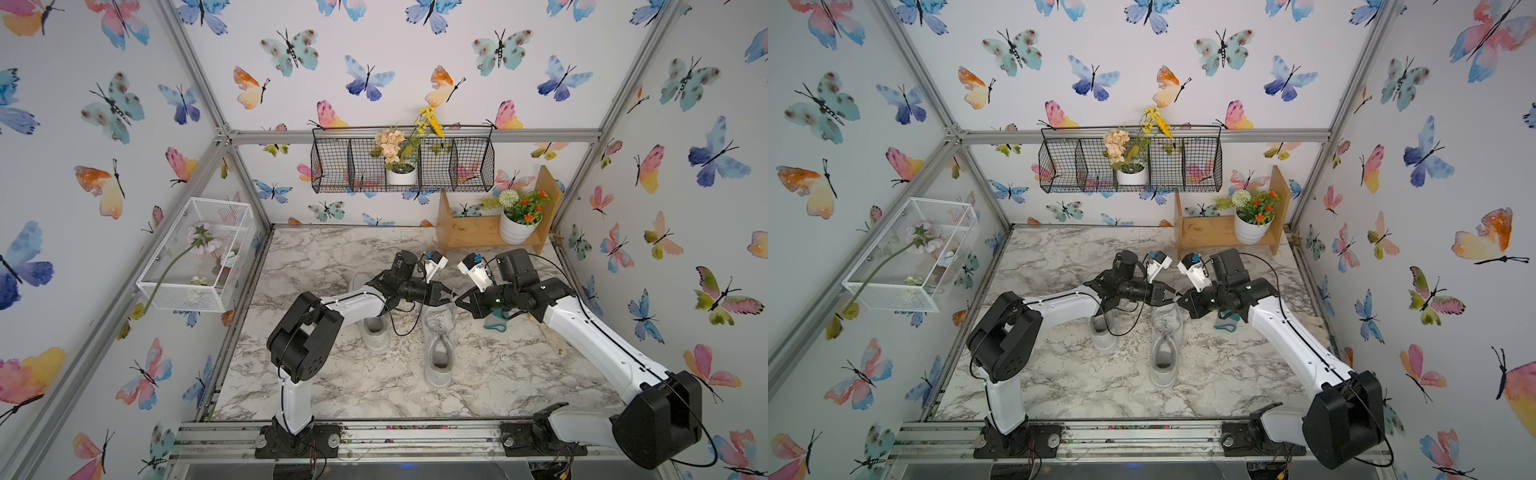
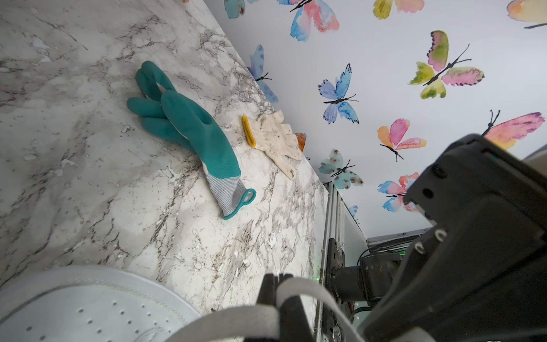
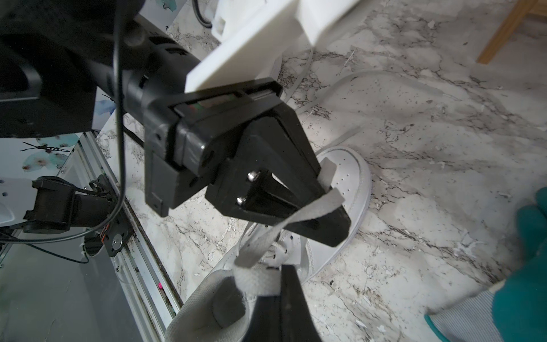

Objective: Tie the shoes
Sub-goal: Cross the shoelace with the shoelace.

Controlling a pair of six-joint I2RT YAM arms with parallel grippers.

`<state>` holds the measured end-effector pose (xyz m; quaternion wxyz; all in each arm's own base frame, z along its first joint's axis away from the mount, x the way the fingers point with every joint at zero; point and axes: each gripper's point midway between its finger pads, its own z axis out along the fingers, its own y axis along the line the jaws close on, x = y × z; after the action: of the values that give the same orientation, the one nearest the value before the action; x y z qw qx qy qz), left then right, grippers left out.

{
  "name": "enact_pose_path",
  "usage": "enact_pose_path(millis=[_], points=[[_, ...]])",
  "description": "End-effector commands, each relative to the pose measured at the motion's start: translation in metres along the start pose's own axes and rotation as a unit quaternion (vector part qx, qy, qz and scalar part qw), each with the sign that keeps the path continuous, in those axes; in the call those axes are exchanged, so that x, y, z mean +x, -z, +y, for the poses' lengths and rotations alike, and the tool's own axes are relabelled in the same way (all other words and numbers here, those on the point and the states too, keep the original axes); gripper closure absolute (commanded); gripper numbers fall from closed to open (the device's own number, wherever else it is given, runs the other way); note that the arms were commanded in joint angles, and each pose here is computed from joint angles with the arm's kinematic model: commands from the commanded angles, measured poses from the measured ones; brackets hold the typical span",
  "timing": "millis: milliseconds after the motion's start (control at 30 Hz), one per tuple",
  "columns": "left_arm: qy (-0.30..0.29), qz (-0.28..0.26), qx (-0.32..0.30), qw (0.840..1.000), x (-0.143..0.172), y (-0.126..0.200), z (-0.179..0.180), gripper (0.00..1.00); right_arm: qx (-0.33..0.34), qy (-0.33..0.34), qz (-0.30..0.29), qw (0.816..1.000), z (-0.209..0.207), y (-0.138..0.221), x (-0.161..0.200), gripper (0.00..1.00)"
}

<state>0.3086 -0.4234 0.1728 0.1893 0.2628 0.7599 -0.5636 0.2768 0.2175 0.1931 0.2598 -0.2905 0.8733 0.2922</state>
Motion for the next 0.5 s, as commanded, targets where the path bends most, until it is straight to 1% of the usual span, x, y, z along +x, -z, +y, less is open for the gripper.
enact_pose_path(millis=[0,267,333,467], points=[[-0.015,-0.004,-0.004,1.0,-0.007,-0.001,-0.003,1.0,-0.002,-0.001,0.002,1.0,0.0,-0.008,0.002,0.98],[-0.015,-0.006,-0.004,1.0,-0.008,0.0,-0.005,1.0,0.05,0.006,0.042,0.998,-0.015,-0.027,0.022,0.97],[-0.014,-0.006,-0.005,1.0,-0.007,0.0,-0.004,1.0,0.065,0.011,0.06,0.996,-0.017,-0.033,0.029,0.96],[-0.011,-0.011,-0.018,1.0,-0.007,0.002,0.001,1.0,0.099,0.018,0.095,0.99,-0.024,-0.044,0.044,0.89]])
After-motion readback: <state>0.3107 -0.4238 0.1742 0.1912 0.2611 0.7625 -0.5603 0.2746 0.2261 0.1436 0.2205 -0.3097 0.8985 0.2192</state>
